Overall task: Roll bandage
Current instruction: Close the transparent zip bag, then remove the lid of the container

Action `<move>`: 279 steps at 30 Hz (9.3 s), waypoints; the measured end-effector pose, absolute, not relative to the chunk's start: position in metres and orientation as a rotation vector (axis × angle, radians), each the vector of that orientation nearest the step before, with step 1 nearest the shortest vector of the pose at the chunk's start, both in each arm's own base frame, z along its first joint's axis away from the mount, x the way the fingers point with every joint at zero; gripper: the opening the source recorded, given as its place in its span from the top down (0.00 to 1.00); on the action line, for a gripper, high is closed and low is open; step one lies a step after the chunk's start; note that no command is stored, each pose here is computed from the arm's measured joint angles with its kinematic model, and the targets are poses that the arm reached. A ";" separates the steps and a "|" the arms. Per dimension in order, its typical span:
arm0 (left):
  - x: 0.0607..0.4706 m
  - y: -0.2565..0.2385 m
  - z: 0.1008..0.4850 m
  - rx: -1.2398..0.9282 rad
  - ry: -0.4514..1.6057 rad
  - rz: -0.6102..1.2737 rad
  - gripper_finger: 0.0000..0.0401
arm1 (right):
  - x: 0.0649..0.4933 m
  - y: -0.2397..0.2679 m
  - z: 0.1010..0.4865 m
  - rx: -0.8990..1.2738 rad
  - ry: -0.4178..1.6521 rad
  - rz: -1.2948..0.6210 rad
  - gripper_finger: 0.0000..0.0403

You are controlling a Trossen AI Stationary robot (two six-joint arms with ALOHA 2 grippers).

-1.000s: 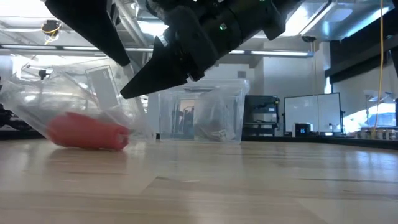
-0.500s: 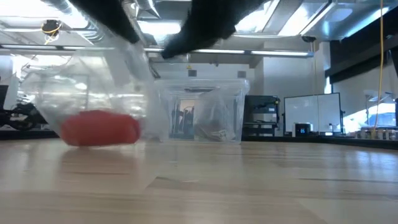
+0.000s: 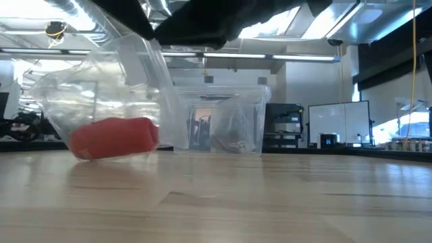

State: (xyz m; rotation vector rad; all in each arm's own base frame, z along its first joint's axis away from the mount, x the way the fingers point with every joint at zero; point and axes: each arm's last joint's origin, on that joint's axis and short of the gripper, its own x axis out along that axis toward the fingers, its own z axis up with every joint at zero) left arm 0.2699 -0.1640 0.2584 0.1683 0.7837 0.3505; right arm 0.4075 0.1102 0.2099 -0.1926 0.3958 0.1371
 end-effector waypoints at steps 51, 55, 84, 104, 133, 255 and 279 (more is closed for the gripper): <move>0.267 -0.161 0.271 0.168 0.726 0.364 1.00 | 0.406 0.108 0.154 -0.266 0.655 0.082 0.91; 0.265 -0.159 0.276 0.173 0.711 0.359 1.00 | 0.408 0.108 0.153 -0.269 0.648 0.063 0.92; 0.294 -0.140 0.238 0.048 0.930 0.352 0.59 | 0.412 0.109 0.156 -0.252 0.598 0.081 0.91; 0.298 -0.136 0.209 0.056 0.850 0.304 0.72 | 0.412 0.109 0.157 -0.251 0.593 0.079 0.91; 0.295 -0.136 0.209 0.034 0.895 0.274 0.80 | 0.412 0.109 0.157 -0.253 0.591 0.068 0.91; 0.200 0.135 0.250 -0.418 0.429 0.725 0.48 | 0.222 -0.162 0.253 0.448 0.452 -0.503 0.45; 0.212 0.147 0.240 -0.470 0.401 0.632 0.48 | 0.235 -0.167 0.234 0.566 0.476 -0.434 0.45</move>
